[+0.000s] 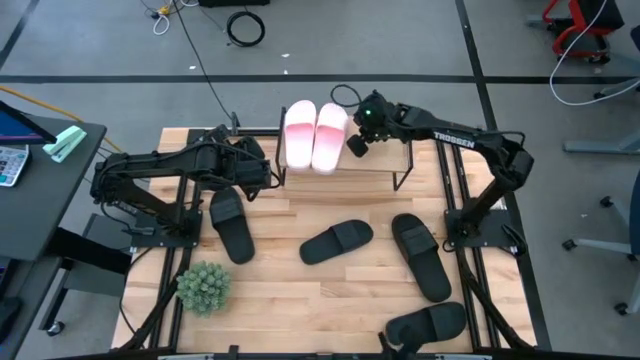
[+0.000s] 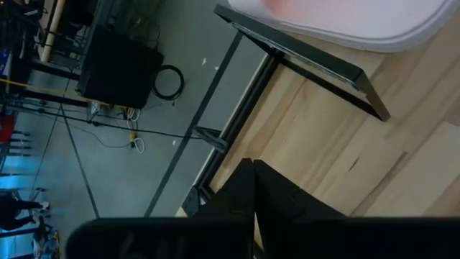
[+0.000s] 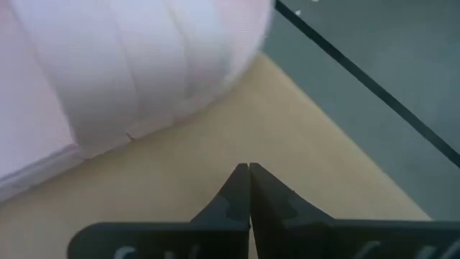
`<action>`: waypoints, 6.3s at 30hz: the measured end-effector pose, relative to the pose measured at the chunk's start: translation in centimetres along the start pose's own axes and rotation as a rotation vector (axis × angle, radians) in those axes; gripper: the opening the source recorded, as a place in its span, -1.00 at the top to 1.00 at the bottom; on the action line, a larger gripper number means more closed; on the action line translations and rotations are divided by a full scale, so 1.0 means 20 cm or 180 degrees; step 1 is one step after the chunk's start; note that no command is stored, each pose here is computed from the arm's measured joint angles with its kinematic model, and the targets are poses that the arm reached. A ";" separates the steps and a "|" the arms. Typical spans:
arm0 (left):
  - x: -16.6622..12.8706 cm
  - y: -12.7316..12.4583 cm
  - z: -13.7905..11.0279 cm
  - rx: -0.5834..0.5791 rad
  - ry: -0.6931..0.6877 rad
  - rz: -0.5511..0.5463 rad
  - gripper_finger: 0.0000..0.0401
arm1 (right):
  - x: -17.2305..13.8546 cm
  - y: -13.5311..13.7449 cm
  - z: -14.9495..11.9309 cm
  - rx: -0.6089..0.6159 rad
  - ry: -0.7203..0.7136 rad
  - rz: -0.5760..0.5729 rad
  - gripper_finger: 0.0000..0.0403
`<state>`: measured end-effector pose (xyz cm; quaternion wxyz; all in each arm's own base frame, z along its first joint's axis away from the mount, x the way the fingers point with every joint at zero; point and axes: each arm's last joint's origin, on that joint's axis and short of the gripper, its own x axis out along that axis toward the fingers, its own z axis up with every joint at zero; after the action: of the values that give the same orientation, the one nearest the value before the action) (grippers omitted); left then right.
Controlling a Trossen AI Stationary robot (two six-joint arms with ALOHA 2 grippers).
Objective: Pick and place slides into the shelf
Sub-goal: Put the pink slides on the shelf, then put the black slides on the shelf
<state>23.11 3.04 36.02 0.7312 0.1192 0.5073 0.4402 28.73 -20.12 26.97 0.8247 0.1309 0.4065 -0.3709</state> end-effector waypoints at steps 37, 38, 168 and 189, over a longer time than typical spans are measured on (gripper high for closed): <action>0.00 0.00 0.01 -0.0040 -0.0031 -0.0014 0.97 | 0.14 0.03 0.14 -0.0111 -0.0790 0.0247 1.00; 0.00 0.00 0.01 -0.0041 -0.0032 -0.0015 0.96 | 0.14 0.04 0.14 -0.0111 -0.0820 0.0254 1.00; 0.63 -1.35 0.17 0.2217 -0.2656 -0.1803 0.11 | -0.53 0.79 -1.03 0.0494 0.0575 0.0063 0.99; 0.57 -1.33 0.26 0.2079 -0.2833 -0.1617 0.23 | -0.25 0.97 -1.01 0.0324 0.0409 0.0341 0.99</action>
<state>42.51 -2.49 14.59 0.8809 0.3852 0.2743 -0.0186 29.11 6.26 16.32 0.8079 0.2177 0.4315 -0.3372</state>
